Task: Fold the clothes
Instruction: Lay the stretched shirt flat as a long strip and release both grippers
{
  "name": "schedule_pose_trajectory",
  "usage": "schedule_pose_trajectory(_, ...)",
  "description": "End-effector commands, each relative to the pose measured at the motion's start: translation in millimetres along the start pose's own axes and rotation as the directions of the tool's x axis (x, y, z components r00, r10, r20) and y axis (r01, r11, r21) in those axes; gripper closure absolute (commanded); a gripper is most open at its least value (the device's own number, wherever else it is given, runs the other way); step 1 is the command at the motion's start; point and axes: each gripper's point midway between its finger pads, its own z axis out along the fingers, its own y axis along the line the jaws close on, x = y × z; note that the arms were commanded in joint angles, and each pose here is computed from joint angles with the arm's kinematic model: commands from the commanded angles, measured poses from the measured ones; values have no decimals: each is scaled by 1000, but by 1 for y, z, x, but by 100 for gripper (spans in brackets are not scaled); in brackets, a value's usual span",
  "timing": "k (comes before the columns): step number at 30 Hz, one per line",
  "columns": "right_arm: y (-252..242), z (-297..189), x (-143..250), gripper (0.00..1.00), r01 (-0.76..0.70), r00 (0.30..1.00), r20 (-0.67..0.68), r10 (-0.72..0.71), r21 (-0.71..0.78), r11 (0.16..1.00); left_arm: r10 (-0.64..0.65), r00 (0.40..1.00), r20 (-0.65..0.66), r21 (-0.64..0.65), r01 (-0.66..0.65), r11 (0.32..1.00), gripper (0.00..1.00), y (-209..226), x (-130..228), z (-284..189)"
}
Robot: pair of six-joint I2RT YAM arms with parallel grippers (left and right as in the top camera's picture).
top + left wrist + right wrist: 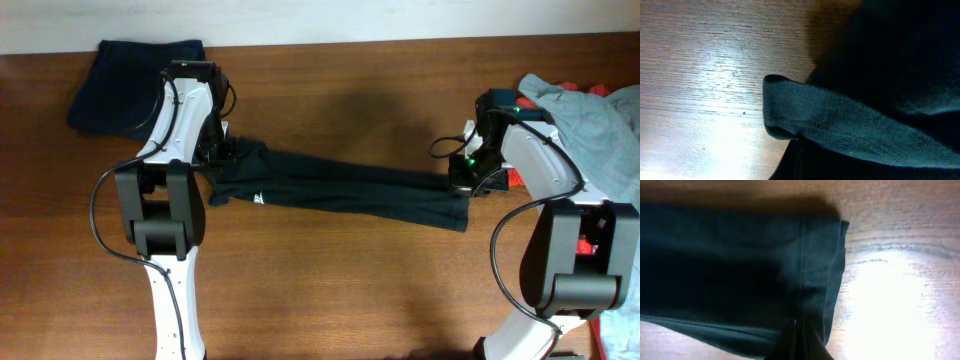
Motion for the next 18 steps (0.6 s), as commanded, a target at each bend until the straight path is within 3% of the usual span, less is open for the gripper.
schedule_pose_trajectory(1, -5, 7, 12, 96, -24, 998, -57, 25, 28, 999, -16, 1000, 16, -12, 16, 1000, 99, 4, -2, -2)
schedule_pose_trajectory(5, -5, 8, 15, 96, -39, 997, -69, 41, 25, 999, -17, 1000, 27, -9, 17, 1000, 98, 3, -4, -2)
schedule_pose_trajectory(8, -4, 8, 17, 92, -47, 996, -76, 49, 25, 999, -17, 999, 29, -9, 17, 1000, 86, 3, -5, -2)
schedule_pose_trajectory(10, -4, 8, 17, 88, -56, 995, -78, 58, 24, 998, -16, 999, 28, -10, 16, 1000, 85, 3, -5, -2)
schedule_pose_trajectory(14, -4, 8, 19, 67, -66, 994, -85, 68, 26, 997, 13, 1000, 27, -9, -13, 1000, 77, 5, -5, -2)
schedule_pose_trajectory(16, -4, 8, 20, 47, -66, 994, -87, 68, 25, 997, 6, 1000, 28, -6, -6, 1000, 69, 8, -5, -3)
schedule_pose_trajectory(18, -4, 8, 20, 40, -66, 994, -88, 68, 23, 998, -2, 999, 44, 1, 2, 1000, 62, 10, -8, -7)
